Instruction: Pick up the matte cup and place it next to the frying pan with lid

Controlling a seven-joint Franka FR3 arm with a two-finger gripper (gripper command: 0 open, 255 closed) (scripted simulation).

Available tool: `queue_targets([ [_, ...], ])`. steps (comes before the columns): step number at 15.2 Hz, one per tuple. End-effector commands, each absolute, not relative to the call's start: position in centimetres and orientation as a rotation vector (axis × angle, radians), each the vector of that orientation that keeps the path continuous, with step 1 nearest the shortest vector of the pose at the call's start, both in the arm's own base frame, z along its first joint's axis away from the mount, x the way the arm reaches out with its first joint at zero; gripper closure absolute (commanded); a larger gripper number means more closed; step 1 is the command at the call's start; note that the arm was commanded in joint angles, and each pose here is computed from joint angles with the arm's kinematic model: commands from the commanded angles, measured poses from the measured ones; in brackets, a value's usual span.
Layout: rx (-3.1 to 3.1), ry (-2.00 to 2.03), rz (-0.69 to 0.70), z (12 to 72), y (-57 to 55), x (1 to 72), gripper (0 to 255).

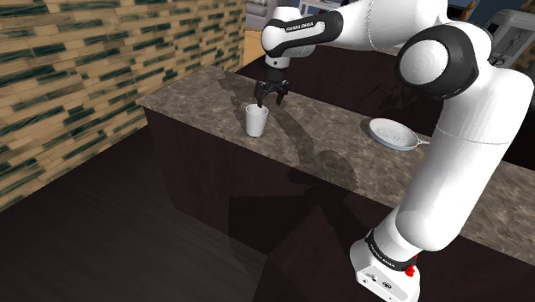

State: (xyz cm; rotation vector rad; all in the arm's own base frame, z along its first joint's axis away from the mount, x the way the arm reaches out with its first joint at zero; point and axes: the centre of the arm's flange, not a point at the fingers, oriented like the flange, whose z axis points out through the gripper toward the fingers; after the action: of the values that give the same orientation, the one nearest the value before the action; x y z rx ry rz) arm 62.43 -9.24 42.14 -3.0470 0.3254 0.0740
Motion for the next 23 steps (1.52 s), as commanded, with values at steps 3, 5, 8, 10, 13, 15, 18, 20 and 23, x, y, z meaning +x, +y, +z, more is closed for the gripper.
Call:
queue_targets([
  [3, -3.042, 0.356, 0.088, 39.8, -11.0, 65.7, 0],
  [5, -3.042, 0.356, 0.088, 38.8, -10.9, 65.7, 0],
  [8, -3.042, 0.356, 0.088, 37.2, -10.8, 65.6, 0],
  [10, -3.042, 0.356, 0.088, 35.8, -10.7, 65.6, 0],
  [13, -3.042, 0.356, 0.088, 35.8, -10.7, 65.6, 0],
  [15, -3.042, 0.356, 0.088, 35.8, -10.7, 65.6, 0],
  [18, -3.042, 0.356, 0.088, 35.8, -10.7, 65.6, 0],
  [20, -3.042, 0.356, 0.088, 35.8, -10.7, 65.6, 255],
  [23, -3.042, 0.356, 0.088, 35.8, -10.7, 65.6, 255],
])
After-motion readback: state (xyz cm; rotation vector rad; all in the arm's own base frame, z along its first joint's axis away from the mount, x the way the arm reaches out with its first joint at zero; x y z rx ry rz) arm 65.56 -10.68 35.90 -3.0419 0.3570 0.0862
